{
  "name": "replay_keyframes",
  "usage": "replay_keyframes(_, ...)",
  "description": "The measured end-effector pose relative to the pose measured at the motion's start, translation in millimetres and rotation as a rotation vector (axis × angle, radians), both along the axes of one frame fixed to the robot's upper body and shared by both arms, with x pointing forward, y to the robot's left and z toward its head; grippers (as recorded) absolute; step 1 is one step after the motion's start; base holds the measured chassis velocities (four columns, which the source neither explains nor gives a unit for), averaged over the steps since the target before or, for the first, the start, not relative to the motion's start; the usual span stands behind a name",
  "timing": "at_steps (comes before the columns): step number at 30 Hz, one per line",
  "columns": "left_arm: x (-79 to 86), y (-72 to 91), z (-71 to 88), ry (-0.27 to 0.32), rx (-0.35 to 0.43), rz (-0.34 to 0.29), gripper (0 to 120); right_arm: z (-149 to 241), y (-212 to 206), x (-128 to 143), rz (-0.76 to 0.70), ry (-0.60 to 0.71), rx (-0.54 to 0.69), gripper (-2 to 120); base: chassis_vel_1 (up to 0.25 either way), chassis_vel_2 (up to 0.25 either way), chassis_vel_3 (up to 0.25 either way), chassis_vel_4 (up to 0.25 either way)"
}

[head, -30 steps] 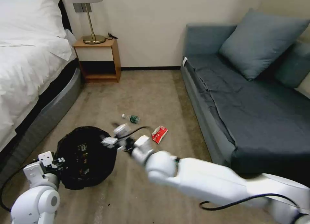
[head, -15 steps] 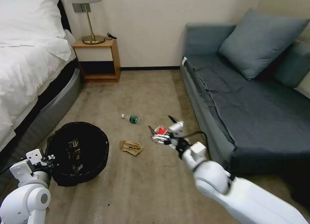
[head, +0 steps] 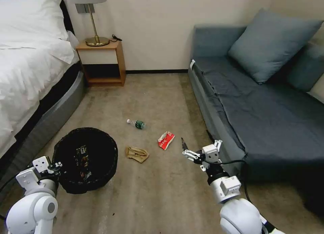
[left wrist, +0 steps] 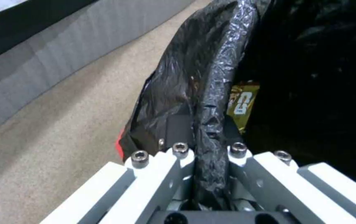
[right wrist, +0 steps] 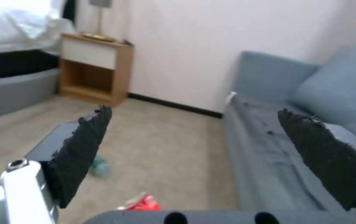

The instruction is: Pick up the trash bin, then pick up the garbage on the floor and place it into the trash bin.

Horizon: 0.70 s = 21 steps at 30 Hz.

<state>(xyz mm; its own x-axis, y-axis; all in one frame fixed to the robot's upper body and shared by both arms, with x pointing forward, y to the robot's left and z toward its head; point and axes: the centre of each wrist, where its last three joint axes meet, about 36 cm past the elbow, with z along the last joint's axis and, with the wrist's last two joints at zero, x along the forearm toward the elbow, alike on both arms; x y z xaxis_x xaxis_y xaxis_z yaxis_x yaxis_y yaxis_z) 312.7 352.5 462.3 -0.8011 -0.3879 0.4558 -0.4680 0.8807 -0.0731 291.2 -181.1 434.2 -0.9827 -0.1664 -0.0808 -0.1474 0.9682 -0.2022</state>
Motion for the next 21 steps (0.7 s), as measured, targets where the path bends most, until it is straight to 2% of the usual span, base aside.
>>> replay_keyframes(8,2.1,1.1,-1.6,-0.004,-0.002,0.001,3,-10.2,25.7,-0.8,-0.119,-0.020,0.077,100,0.000,0.000,0.000,0.000)
replay_keyframes(16,3.3,1.2,-1.3,-0.004,0.002,-0.005,3,-16.0,35.7,-3.0,-0.106,-0.024,0.104,100,0.000,0.000,0.000,0.000)
replay_keyframes(21,4.1,1.7,-1.3,-0.003,0.004,-0.007,3,-18.5,32.0,-2.3,-0.093,-0.022,0.091,100,-0.077,0.081,0.084,-0.090)
